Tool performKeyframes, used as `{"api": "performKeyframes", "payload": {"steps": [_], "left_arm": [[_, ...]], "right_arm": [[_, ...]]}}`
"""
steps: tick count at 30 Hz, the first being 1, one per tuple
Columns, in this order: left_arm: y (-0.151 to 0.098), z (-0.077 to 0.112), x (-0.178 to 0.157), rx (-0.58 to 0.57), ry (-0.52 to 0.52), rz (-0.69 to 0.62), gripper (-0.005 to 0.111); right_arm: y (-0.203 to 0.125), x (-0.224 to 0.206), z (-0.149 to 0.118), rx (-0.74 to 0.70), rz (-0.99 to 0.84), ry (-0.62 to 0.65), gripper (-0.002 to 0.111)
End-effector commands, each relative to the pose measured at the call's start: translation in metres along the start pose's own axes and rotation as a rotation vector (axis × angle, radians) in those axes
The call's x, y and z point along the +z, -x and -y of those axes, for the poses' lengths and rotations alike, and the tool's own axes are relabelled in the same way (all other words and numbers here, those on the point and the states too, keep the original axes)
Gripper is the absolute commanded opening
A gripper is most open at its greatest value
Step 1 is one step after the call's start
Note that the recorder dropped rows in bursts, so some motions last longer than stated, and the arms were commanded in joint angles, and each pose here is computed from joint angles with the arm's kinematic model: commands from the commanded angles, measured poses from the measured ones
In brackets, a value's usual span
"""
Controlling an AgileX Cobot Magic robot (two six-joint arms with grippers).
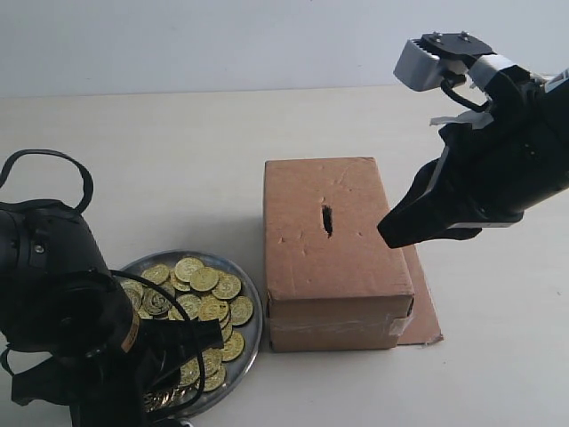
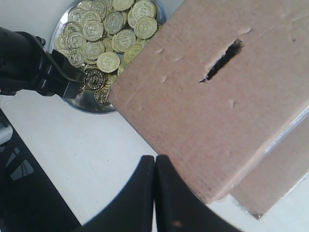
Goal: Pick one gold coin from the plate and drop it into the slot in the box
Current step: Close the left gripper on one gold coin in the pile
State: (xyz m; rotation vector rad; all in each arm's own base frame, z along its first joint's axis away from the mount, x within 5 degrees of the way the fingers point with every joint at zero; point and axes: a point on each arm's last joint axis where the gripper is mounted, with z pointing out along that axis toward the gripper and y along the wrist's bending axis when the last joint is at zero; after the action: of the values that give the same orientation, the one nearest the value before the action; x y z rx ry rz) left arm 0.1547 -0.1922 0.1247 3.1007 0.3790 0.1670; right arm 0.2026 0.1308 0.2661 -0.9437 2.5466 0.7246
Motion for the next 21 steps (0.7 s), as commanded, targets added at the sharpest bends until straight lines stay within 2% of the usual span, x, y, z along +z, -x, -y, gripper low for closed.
{"api": "performKeyframes", "payload": {"steps": [1,4,9,18,21], "left_arm": [[0.001,0.002,0.002,0.007,-0.017,0.005,0.042],[0.001,0.002,0.002,0.007,-0.017,0.005,0.042],[0.001,0.002,0.002,0.007,-0.017,0.005,0.030],[0.001,0.001,0.000,0.003,0.001,-0.006,0.030],[-0.001,0.001,-0.011,-0.043,0.042,-0.029,0.030]], "right_arm": [[0.002,-0.001,-0.001,-0.011,0.011,0.002,0.000],[0.002,-0.001,-0.001,-0.011,0.011,0.002,0.000],[0.002,-0.001,-0.001,-0.011,0.011,0.002,0.000],[0.002,-0.001,-0.001,-0.011,0.011,0.002,0.000],[0.002,-0.001,-0.001,-0.013,0.015,-0.001,0.000]]}}
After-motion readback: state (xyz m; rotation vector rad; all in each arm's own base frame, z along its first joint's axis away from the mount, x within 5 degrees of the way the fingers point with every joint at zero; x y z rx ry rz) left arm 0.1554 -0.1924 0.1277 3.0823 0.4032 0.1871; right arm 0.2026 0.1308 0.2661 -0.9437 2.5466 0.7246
